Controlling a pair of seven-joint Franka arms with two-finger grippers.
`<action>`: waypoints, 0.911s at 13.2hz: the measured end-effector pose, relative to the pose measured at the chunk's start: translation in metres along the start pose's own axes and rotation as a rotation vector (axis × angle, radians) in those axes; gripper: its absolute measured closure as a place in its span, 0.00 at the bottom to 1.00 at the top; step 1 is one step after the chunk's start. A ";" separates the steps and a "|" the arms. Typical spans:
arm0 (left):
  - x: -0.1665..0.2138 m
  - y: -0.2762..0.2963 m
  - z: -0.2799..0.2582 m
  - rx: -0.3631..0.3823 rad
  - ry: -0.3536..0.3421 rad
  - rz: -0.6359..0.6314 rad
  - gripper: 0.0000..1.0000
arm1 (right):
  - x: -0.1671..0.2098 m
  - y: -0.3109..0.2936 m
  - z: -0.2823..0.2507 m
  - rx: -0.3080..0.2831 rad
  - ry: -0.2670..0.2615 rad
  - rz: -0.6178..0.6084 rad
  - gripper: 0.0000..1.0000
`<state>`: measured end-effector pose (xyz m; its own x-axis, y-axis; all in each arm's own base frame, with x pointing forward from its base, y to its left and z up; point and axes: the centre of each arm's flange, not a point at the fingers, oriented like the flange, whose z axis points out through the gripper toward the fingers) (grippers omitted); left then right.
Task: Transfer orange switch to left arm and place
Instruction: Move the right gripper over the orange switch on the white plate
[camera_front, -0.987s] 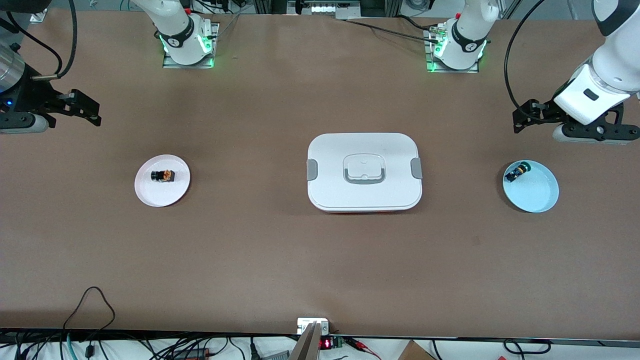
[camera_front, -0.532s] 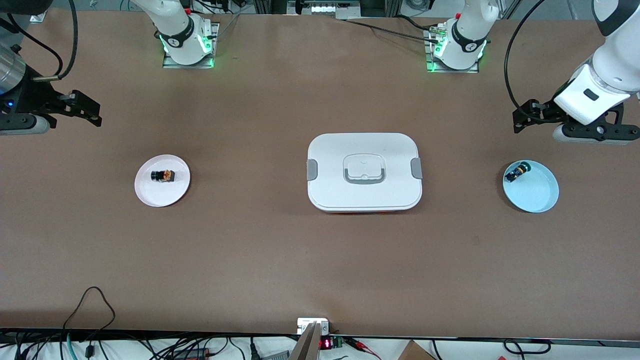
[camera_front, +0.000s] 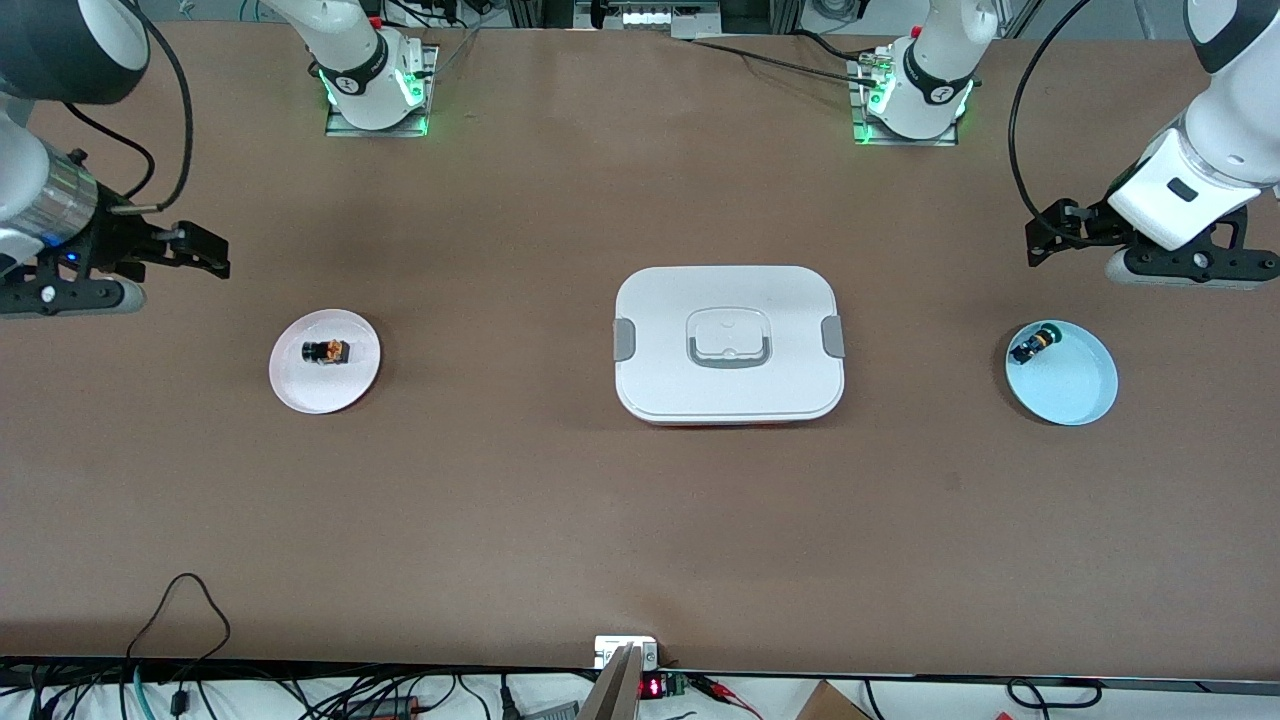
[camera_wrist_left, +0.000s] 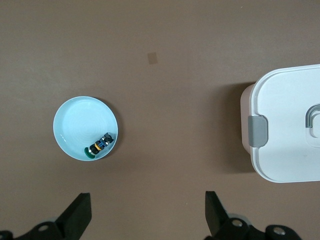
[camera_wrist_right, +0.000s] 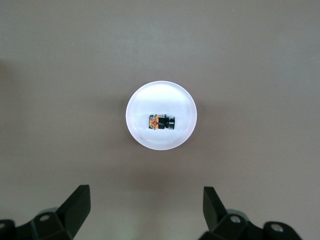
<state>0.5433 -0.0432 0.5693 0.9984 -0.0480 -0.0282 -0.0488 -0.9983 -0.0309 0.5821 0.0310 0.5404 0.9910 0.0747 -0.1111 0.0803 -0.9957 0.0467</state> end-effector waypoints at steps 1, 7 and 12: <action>0.000 0.000 0.000 0.000 0.000 0.000 0.00 | 0.007 -0.002 0.008 -0.001 0.003 -0.004 0.00; 0.000 0.000 0.000 0.000 0.000 0.000 0.00 | 0.040 -0.035 0.061 -0.072 -0.025 0.000 0.00; 0.000 -0.003 0.000 0.000 0.000 -0.005 0.00 | 0.055 -0.045 0.124 -0.080 -0.032 -0.008 0.00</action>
<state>0.5436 -0.0403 0.5693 0.9987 -0.0425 -0.0282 -0.0434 -0.9986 -0.0309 0.6199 0.0728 0.4091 0.9865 0.0800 -0.1431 0.0982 -0.9873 0.1251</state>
